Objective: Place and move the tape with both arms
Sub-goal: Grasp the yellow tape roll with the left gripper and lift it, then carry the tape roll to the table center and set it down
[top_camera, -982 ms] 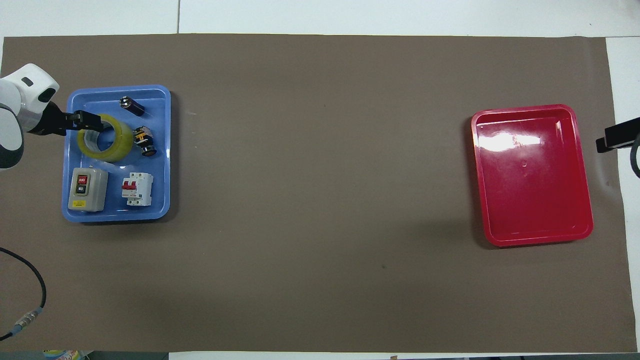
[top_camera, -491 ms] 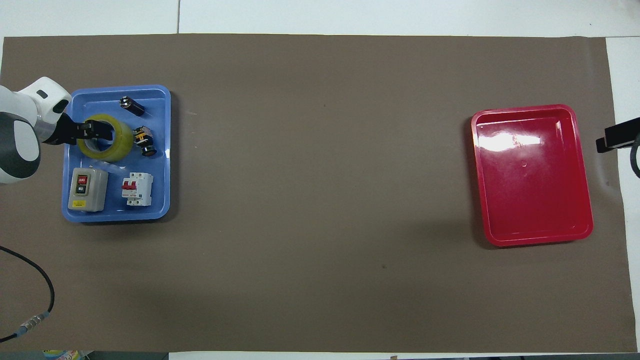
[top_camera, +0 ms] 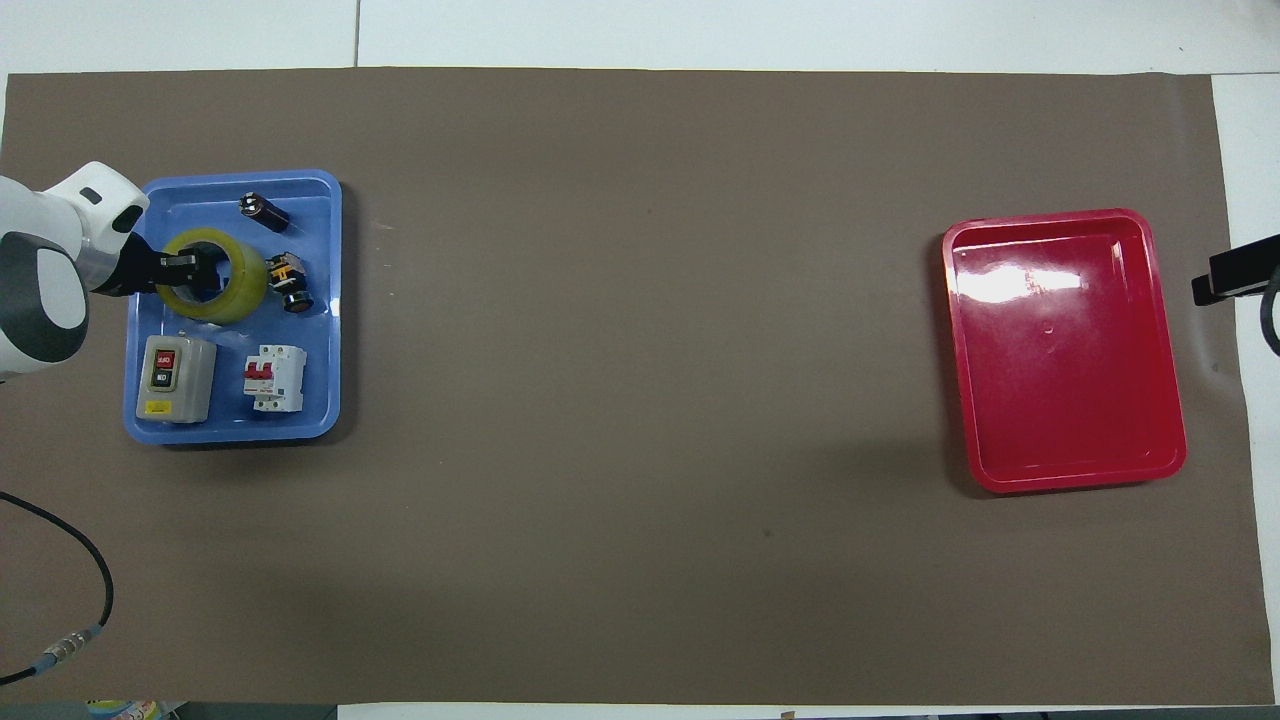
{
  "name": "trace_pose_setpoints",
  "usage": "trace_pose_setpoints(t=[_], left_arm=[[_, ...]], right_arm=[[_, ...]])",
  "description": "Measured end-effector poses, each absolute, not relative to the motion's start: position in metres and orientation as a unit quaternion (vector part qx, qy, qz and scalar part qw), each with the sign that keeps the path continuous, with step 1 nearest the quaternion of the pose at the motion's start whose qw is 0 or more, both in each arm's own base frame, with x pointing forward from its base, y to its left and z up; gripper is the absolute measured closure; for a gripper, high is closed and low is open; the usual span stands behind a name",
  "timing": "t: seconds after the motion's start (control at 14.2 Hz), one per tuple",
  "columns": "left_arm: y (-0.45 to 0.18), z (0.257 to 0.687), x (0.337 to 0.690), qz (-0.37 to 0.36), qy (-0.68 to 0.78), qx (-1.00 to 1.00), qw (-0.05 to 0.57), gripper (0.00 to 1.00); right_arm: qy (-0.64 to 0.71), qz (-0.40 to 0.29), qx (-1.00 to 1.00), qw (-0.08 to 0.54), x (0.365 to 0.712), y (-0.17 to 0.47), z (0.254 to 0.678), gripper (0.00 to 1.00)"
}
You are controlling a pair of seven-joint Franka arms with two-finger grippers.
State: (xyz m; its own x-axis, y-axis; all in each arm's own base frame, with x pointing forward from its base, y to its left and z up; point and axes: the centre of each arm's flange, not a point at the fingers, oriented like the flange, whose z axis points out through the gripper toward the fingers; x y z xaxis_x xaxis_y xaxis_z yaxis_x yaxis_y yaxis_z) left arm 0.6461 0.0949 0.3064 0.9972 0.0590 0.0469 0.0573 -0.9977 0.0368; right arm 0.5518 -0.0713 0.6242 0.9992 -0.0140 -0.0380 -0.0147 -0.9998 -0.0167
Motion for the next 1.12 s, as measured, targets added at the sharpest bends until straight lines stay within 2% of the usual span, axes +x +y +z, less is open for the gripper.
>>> trace_pose_setpoints(t=[0.14, 0.21, 0.42, 0.77, 0.91, 1.12], left_arm=[[0.096, 0.309, 0.646, 0.026, 0.032, 0.999, 0.017, 0.73], [0.096, 0.311, 0.646, 0.028, 0.033, 0.999, 0.018, 0.79], [0.095, 0.338, 0.648, 0.045, 0.035, 0.998, 0.016, 0.79], [0.083, 0.428, 0.628, 0.044, 0.049, 0.998, 0.024, 0.79], [0.049, 0.439, 0.625, 0.039, 0.057, 0.997, 0.027, 0.79], [-0.053, 0.423, 0.620, 0.024, 0.058, 0.998, 0.015, 0.79]], right_arm=[[0.007, 0.019, -1.000, 0.008, 0.552, -0.071, 0.624, 0.00], [0.007, 0.019, -1.000, 0.008, 0.552, -0.071, 0.624, 0.00], [0.007, 0.019, -1.000, 0.008, 0.552, -0.071, 0.624, 0.00], [0.007, 0.019, -1.000, 0.008, 0.552, -0.071, 0.624, 0.00], [0.007, 0.019, -1.000, 0.008, 0.552, -0.071, 0.624, 0.00], [0.007, 0.019, -1.000, 0.008, 0.552, -0.071, 0.624, 0.00]])
